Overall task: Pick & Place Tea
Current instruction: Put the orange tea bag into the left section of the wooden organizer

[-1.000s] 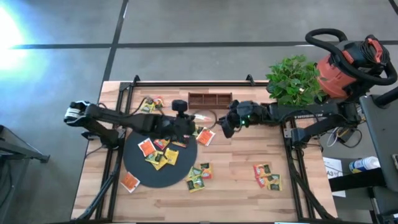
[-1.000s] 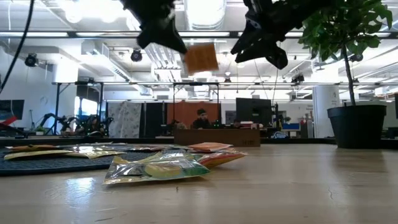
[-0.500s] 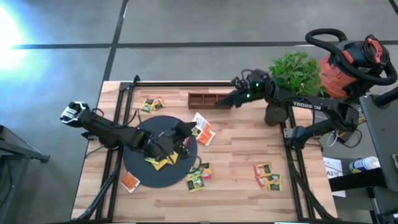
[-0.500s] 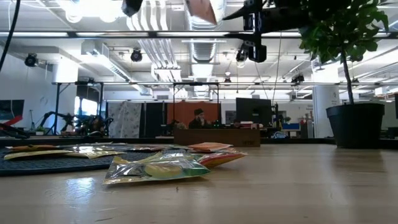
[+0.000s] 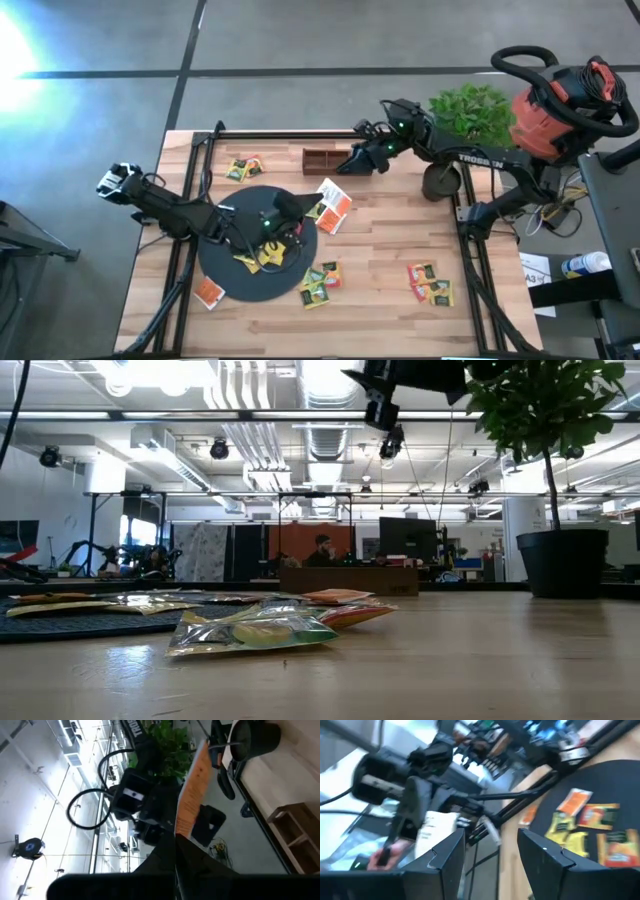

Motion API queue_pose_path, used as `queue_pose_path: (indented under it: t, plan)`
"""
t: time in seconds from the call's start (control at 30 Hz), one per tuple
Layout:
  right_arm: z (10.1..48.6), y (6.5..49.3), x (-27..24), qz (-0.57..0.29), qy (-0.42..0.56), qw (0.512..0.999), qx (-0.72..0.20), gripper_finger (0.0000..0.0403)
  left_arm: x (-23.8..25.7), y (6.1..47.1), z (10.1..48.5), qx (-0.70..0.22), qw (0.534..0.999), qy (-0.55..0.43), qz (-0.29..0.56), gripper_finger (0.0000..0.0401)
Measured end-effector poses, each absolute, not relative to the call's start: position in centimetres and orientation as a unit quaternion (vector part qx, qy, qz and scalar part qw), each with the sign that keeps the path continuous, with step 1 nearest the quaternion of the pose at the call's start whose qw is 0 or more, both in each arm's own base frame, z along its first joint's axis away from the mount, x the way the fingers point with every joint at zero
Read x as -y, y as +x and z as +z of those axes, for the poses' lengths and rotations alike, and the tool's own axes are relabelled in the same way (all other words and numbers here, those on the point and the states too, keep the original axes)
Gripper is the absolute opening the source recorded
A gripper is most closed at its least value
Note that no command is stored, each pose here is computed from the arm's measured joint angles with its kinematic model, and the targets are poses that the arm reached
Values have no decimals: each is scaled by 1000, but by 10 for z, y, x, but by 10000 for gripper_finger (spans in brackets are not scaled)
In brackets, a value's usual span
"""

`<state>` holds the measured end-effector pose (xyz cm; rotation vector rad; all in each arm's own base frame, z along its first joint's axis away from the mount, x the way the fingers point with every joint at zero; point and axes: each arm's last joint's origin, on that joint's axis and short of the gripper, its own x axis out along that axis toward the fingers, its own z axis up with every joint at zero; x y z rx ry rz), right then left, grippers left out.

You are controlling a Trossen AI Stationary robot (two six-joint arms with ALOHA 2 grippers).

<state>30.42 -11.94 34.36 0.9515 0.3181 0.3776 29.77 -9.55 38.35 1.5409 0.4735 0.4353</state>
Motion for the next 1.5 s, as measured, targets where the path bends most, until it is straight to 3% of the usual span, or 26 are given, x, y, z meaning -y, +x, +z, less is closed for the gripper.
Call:
queue_pose_path:
  t: [0.3, 0.93, 1.5]
  plan:
    - [364, 321, 115, 212, 441, 859, -150, 178, 92, 299, 380, -216, 664, 689, 193, 0]
    - [359, 323, 96, 227, 446, 843, -197, 169, 89, 301, 384, -199, 670, 685, 205, 0]
    - [363, 323, 85, 259, 400, 859, -188, 34, 79, 309, 372, -226, 688, 658, 206, 0]
